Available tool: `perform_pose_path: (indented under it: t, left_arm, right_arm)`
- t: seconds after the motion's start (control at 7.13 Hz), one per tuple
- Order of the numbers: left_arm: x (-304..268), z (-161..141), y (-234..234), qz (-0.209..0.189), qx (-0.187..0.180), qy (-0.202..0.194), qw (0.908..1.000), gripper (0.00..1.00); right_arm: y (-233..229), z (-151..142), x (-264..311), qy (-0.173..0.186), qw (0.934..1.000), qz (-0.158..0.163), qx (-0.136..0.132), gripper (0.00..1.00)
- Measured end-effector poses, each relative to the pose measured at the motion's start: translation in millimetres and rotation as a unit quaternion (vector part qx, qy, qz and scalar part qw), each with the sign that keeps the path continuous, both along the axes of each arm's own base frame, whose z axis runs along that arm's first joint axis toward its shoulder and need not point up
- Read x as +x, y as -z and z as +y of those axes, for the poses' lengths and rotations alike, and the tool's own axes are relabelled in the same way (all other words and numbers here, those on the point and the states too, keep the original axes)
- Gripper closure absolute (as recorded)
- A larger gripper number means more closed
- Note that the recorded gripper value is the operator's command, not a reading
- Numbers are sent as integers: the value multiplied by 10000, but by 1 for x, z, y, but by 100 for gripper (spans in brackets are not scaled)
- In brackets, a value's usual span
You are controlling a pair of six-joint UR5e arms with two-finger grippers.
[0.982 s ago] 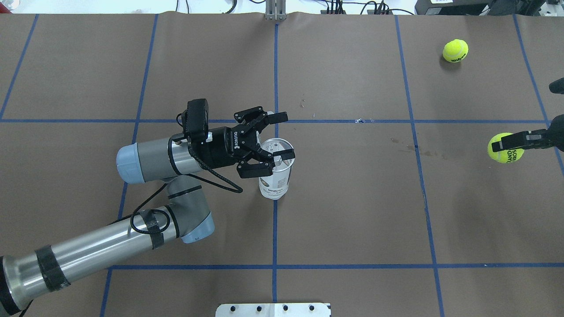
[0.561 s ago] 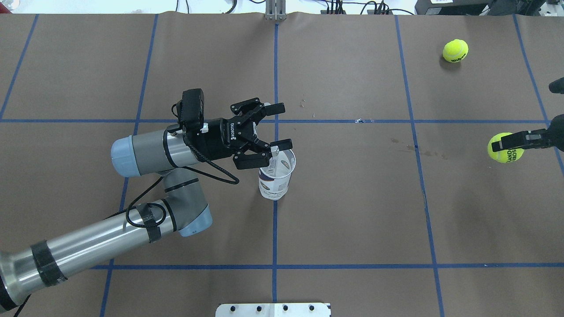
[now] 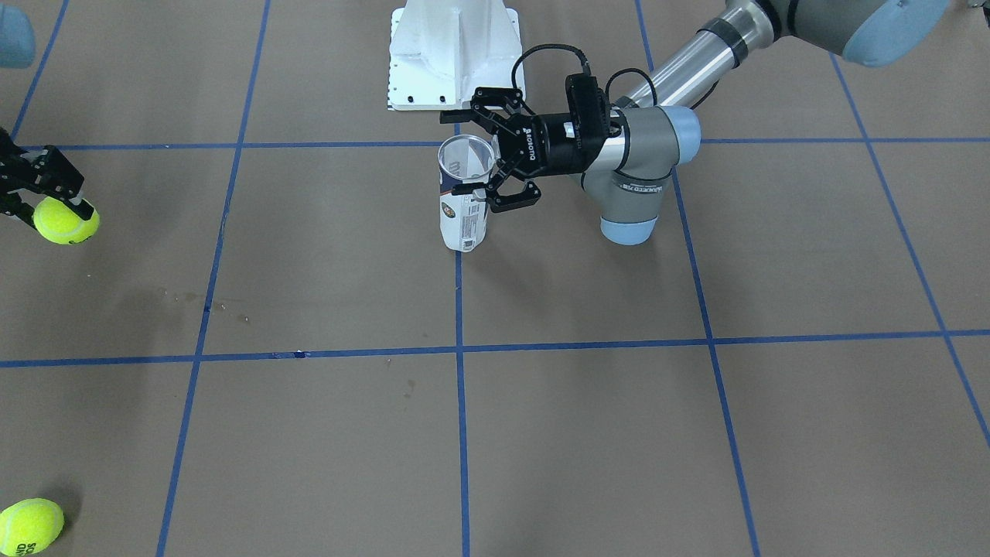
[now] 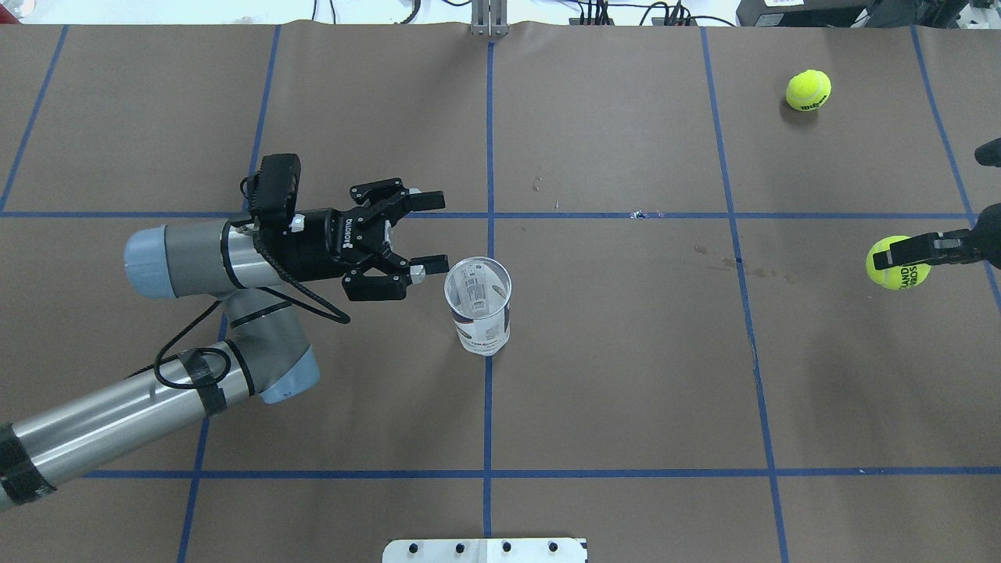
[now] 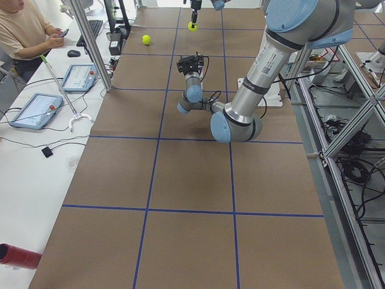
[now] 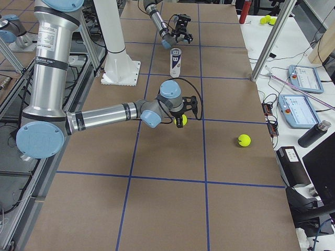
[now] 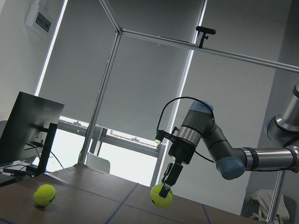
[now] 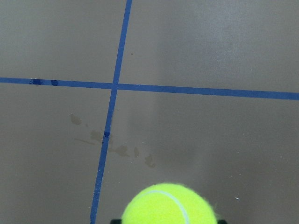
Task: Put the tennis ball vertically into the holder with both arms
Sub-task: 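Draw the open left gripper back away from the standing can, then move the left gripper back in and grip the can's side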
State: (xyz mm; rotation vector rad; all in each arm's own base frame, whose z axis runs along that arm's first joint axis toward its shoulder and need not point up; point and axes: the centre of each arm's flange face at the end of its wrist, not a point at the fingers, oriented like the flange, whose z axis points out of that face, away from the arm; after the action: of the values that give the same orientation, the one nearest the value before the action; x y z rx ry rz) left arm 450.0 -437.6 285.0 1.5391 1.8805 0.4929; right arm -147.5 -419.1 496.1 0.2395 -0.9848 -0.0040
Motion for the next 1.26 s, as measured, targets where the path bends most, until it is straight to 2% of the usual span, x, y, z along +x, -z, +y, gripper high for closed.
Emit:
perform_pose_path:
  t: [0.56, 0.84, 1.26]
  left_arm:
    - [-9, 6, -34, -825, 119, -301, 9961, 1]
    - [4, 14, -46, -1146, 358, -244, 9925, 1]
    - [21, 19, -40, -1334, 720, 40, 9884, 1]
  right_arm:
    - [1, 0, 2, -14, 10000, -5, 6, 100]
    - [0, 0, 2, -23, 10000, -4, 4, 100]
    - [0, 0, 3, -31, 10000, -2, 0, 100]
